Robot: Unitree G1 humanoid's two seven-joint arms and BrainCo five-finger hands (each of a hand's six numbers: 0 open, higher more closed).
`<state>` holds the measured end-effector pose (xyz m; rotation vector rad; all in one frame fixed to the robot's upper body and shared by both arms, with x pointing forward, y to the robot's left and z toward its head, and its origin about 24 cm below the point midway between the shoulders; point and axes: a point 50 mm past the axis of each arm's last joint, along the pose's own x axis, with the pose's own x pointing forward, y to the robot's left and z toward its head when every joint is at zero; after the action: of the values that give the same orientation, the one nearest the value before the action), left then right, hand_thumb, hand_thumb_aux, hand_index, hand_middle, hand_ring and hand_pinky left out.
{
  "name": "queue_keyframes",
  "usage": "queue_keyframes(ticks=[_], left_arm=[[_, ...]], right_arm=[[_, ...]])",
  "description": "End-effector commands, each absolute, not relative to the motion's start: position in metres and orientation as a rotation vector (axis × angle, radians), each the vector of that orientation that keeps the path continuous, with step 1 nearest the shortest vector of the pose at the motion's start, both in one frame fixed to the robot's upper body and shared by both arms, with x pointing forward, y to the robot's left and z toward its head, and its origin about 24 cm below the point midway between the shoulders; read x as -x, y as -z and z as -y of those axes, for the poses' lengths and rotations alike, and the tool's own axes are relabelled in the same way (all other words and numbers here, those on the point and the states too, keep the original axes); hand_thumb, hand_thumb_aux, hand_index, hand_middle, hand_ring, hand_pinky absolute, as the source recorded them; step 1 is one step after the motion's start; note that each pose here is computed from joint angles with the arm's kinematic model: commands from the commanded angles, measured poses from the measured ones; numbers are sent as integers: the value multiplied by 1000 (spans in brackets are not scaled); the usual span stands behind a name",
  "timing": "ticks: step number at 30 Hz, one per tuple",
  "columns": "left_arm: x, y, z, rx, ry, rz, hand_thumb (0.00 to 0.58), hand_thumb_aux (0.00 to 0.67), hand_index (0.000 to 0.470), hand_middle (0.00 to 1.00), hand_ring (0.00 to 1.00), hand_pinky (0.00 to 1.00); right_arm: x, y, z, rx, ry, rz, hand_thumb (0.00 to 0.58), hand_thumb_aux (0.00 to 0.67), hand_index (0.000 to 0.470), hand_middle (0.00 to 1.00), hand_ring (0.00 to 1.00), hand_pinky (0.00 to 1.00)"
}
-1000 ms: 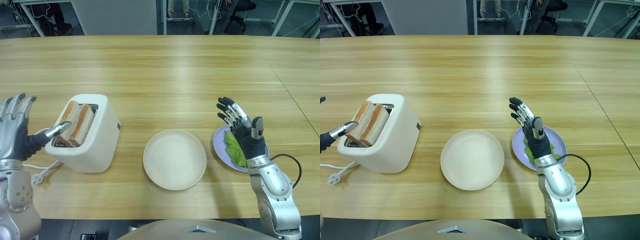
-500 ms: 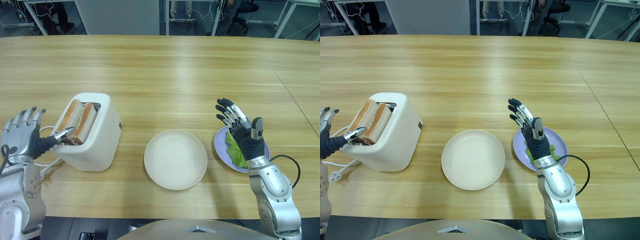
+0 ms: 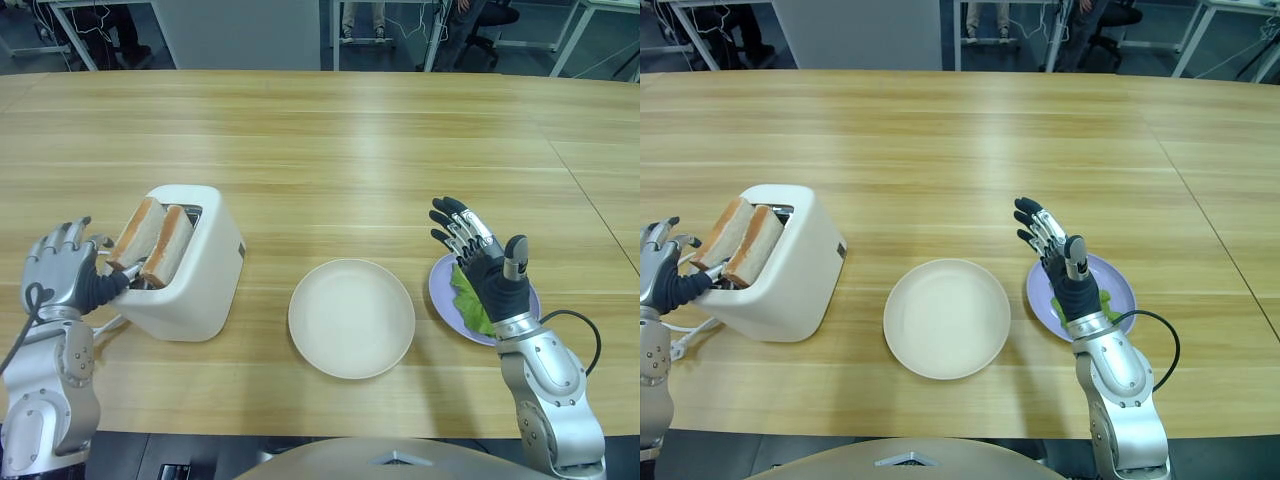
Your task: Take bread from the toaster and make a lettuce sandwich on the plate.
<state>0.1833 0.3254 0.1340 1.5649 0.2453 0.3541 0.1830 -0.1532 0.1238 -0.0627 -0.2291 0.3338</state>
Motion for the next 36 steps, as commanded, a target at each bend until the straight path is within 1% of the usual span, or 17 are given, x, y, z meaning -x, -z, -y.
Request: queue_keyframes(ticks=[1,5,15,20,28,29,30,31,33,36], left_arm=[[-183,-113,-326,-1437,-294,-316,580,670,460,0,0,0],[-184,-112,-321,-1327,-300,-277,580,670,460,0,0,0],[-186,-146,-311,-1164,-439,-32,580,670,460,0,0,0],[-184,-159,-307,-1073,-488,68,580,670,460,0,0,0],[-181,-166,-307,-990,-503,149,580,670,460,0,0,0],[-181,-167,-307,-979,-505,163,580,670,460,47,47,47],[-180,-169,-307,-960,-515,184,580,670,460,612,612,612],[-178,-172,-307,-940,-518,208,580,670,460,1000,1000,1000],[-176,-181,-307,-894,-522,262,580,670,460,1000,1000,1000],[-172,-198,-303,-841,-510,354,580,670,460,1000,1000,1000]], right_arm=[[-181,-123,153,69,-337,215,0,0,0,0,0,0],[-181,-123,153,71,-339,213,0,0,0,0,0,0],[-183,-120,155,103,-323,202,0,0,0,0,0,0],[-184,-119,157,194,-312,199,0,0,0,0,0,0],[-190,-114,161,261,-296,185,0,0,0,0,0,0],[-191,-114,161,279,-296,187,0,0,0,0,0,0],[-191,-115,162,307,-295,192,0,0,0,0,0,0],[-193,-117,164,352,-291,200,0,0,0,0,0,0],[-197,-123,174,453,-276,220,0,0,0,0,0,0],[-205,-130,197,674,-230,252,0,0,0,0,0,0]])
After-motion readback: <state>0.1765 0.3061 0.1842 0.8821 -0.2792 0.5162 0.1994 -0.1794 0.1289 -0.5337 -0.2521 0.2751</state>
